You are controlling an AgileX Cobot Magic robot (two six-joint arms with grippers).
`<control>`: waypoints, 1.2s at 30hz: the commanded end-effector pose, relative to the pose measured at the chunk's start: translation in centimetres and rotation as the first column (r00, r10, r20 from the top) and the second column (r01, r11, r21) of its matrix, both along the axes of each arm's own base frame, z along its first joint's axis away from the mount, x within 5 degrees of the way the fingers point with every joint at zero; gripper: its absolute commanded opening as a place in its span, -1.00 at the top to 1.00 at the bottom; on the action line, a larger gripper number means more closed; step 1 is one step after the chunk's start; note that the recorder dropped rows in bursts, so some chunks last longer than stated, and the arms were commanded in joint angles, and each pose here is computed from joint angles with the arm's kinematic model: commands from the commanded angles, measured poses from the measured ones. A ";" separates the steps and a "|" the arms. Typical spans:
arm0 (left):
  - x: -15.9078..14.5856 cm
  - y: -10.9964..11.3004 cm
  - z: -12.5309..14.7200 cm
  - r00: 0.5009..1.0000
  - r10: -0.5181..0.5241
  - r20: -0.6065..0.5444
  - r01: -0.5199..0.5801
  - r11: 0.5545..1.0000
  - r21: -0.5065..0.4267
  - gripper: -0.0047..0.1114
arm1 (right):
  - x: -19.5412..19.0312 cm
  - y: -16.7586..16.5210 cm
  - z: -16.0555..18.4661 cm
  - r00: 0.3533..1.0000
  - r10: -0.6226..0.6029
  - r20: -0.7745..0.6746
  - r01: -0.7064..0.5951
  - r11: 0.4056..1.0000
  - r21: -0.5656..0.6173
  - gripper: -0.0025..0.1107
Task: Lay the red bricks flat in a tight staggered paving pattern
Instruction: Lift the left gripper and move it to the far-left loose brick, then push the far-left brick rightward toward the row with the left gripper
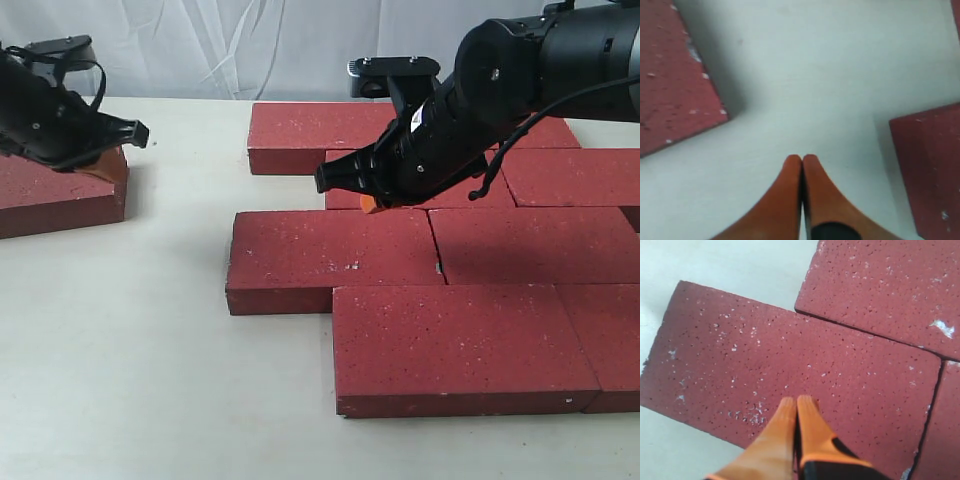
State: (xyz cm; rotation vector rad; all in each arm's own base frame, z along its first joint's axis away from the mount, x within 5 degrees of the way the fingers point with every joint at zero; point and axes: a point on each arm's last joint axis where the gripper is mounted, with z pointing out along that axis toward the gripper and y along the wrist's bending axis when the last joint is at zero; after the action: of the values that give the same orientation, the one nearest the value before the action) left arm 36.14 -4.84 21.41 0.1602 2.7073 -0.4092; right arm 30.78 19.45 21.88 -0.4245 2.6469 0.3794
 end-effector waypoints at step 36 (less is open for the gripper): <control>2.9 9.9 -5.1 0.932 0.349 0.095 -0.361 0.909 0.207 0.92 | 0.2 -0.3 0.4 0.999 0.009 0.031 -0.008 1.000 -0.012 0.97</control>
State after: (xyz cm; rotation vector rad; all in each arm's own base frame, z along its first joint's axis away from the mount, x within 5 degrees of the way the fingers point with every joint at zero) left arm 38.57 4.91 16.58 -0.2417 2.6774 0.0153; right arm 30.83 19.37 21.88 -0.4401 2.6404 0.3621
